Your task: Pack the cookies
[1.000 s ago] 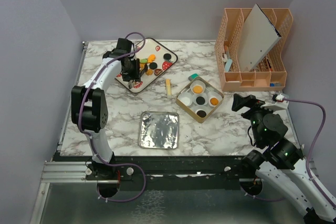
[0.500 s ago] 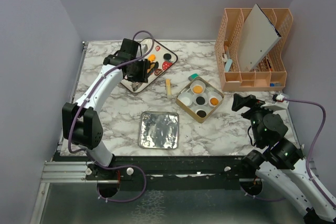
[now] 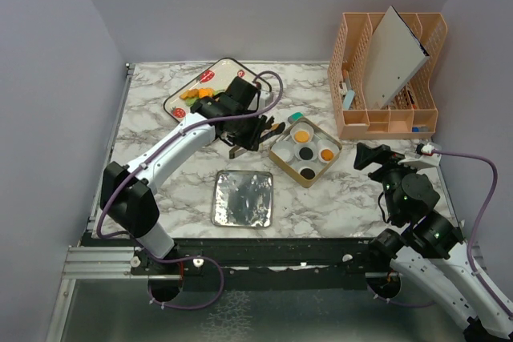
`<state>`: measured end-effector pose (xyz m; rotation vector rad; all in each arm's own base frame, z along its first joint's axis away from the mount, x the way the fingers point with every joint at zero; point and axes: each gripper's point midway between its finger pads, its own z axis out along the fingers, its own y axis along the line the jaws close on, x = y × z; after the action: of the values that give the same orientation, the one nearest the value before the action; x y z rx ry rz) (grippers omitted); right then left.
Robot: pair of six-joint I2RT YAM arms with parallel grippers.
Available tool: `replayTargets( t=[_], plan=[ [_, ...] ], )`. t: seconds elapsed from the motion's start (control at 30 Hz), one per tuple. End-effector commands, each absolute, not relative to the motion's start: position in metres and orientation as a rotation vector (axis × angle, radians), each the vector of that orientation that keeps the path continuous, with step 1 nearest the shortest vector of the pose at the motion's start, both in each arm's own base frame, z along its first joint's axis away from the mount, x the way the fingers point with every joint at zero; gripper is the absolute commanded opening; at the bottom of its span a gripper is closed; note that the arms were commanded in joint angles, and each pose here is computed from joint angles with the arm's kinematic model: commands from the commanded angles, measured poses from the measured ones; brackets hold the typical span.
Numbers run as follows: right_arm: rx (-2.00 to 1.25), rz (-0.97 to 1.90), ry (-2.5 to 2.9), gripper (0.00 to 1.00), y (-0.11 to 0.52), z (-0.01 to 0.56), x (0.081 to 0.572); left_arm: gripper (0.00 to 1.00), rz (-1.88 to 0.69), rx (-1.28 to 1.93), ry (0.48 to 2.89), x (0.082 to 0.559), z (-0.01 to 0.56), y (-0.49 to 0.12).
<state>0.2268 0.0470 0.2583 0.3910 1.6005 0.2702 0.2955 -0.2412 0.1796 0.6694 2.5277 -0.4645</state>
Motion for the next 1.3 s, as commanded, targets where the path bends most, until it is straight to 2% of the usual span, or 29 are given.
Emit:
replayTargets(
  t=[0.0,0.7,1.07,1.27],
  plan=[
    [0.393,0.266,1.589,1.0,0.045,0.265,0.227,0.24,-0.469,0.772,2.524,0.272,0.181,-0.253],
    [0.399,0.264,1.59,1.0,0.044,0.262,0.226,0.27,-0.345,0.876,2.6,0.262,0.144,-0.272],
    [0.398,0.264,1.593,1.0,0.044,0.261,0.226,0.44,-0.318,0.901,2.607,0.263,0.137,-0.274],
    [0.397,0.266,1.592,1.0,0.044,0.261,0.226,0.47,-0.32,0.908,2.599,0.263,0.139,-0.275]
  ],
)
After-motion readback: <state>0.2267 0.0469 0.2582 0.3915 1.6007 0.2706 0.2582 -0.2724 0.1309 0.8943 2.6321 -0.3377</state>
